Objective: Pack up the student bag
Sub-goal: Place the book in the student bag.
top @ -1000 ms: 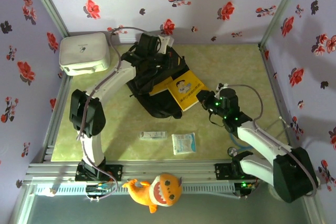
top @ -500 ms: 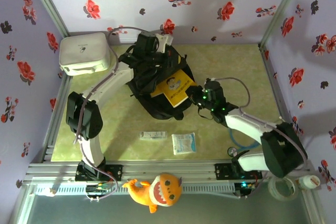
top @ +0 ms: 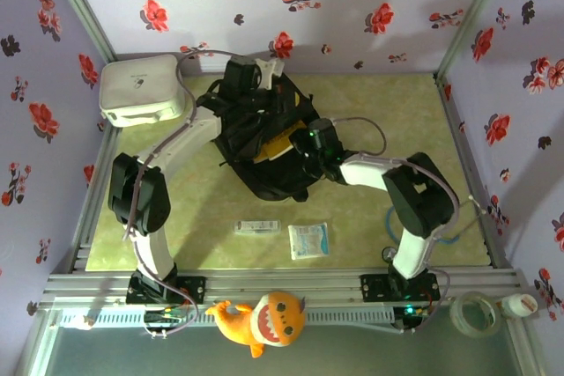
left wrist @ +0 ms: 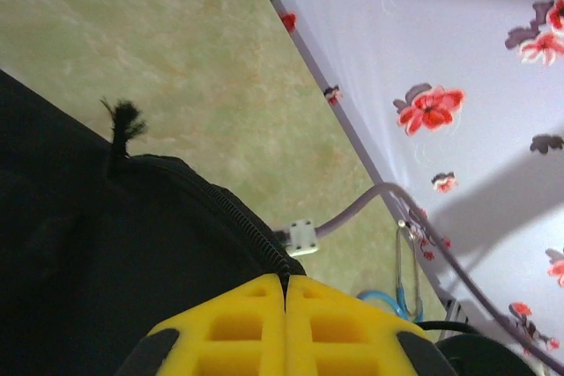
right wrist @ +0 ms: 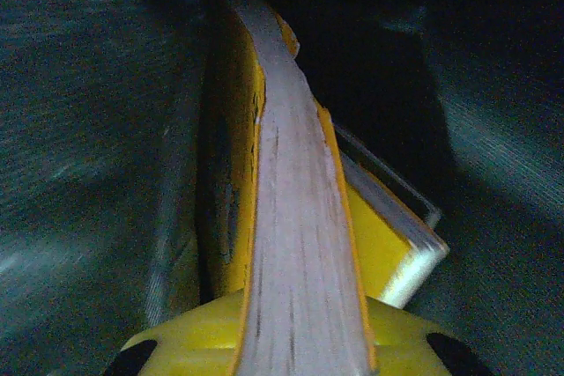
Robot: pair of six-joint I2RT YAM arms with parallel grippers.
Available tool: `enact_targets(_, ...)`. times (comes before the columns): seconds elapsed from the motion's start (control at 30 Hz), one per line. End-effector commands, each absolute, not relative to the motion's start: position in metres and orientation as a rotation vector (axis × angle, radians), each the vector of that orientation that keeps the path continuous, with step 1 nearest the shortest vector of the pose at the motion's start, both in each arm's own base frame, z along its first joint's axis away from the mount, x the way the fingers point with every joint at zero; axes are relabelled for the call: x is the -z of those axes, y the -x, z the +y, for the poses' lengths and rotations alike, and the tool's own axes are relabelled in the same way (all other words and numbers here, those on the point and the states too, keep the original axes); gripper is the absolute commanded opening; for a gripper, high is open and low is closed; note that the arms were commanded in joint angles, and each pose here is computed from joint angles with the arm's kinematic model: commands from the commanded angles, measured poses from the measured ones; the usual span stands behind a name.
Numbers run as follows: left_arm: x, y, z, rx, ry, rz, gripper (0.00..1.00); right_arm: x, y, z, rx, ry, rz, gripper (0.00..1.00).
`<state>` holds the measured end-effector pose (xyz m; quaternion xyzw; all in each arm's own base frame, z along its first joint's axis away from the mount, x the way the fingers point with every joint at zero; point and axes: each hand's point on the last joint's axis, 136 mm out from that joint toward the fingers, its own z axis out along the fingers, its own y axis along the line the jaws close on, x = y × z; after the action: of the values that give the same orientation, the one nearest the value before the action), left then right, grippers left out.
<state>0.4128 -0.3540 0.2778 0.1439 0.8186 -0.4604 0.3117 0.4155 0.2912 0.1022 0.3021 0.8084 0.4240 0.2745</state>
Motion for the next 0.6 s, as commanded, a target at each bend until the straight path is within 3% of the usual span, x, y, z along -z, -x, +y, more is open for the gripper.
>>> enact_targets(0.0,-0.330,-0.417,-0.339,1.281,-0.362,2.000,0.00,-0.112,-0.440,0.307,-1.177,-0.848,2.091,0.09)
enact_targets(0.2,-0.333,-0.429,-0.324,1.285,-0.320,1.989,0.00,-0.101,-0.445,0.322,-1.187,-0.820,2.127,0.16)
enact_targets(0.33,-0.327,-0.434,-0.317,1.314,-0.287,2.007,0.00,-0.093,-0.435,0.312,-1.176,-0.835,2.142,0.30)
enact_targets(0.57,-0.318,-0.442,-0.310,1.326,-0.231,2.042,0.01,-0.131,-0.416,0.289,-1.176,-0.773,2.081,0.55)
